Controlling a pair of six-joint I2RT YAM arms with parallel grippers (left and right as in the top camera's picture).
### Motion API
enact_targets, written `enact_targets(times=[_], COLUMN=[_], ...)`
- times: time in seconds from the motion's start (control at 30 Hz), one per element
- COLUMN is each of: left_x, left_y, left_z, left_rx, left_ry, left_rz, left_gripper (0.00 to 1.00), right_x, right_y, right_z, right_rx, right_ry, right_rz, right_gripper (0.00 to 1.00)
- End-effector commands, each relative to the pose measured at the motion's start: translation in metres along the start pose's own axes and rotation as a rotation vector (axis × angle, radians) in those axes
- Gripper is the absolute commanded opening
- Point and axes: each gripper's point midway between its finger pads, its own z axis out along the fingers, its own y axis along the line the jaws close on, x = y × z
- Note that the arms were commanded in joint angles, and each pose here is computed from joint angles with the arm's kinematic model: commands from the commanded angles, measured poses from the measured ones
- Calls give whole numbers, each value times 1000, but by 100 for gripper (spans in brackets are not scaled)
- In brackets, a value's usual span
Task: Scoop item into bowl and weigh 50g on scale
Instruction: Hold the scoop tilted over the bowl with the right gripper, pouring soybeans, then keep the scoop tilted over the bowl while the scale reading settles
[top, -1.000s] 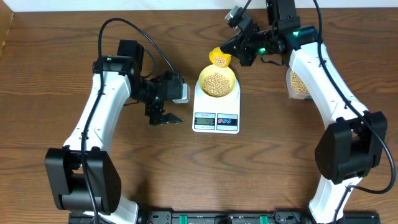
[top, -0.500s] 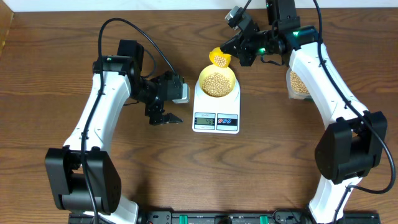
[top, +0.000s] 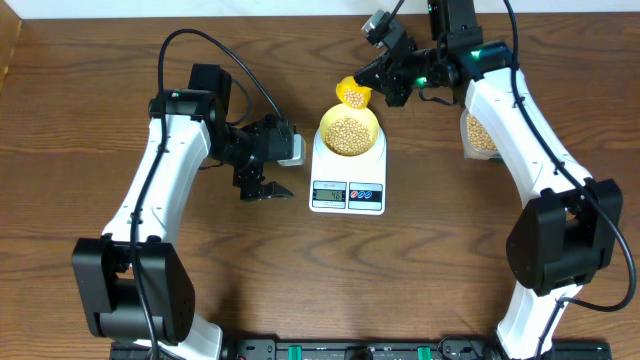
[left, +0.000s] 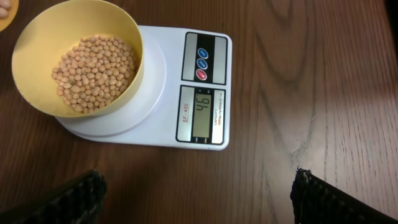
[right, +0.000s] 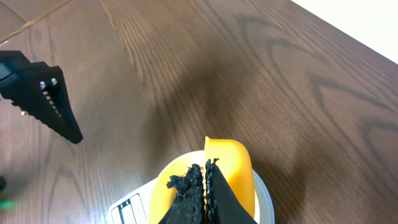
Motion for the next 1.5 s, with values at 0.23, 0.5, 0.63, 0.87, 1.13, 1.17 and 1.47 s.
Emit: enact_targets(times=[0.23, 0.5, 0.63, 0.87, 1.13, 1.17, 1.47], left_x=[1, 1, 1, 1, 1, 1, 1], left_y=[-3, -3, -3, -3, -3, -3, -3], left_z=[1, 1, 1, 1, 1, 1, 1], left_rx=[11, 11, 11, 11, 11, 11, 11], left_ry=[-4, -4, -4, -4, -4, -4, -4], left_rz=[-1, -1, -1, -1, -1, -1, -1], left_gripper=[98, 98, 97, 98, 98, 98, 98], right_x=[-9, -9, -9, -10, -9, -10, -9], right_y=[15, 16, 8, 8, 7, 7, 7], right_z=[-5, -4, -5, -4, -5, -5, -5], right_rx=[-54, -52, -9, -8, -8, -8, -8], right_ry=[-31, -29, -20, -22, -22, -22, -22], right_rz=[-102, -126, -75, -77, -76, -77, -77], right_gripper=[1, 1, 1, 2, 2, 2, 1])
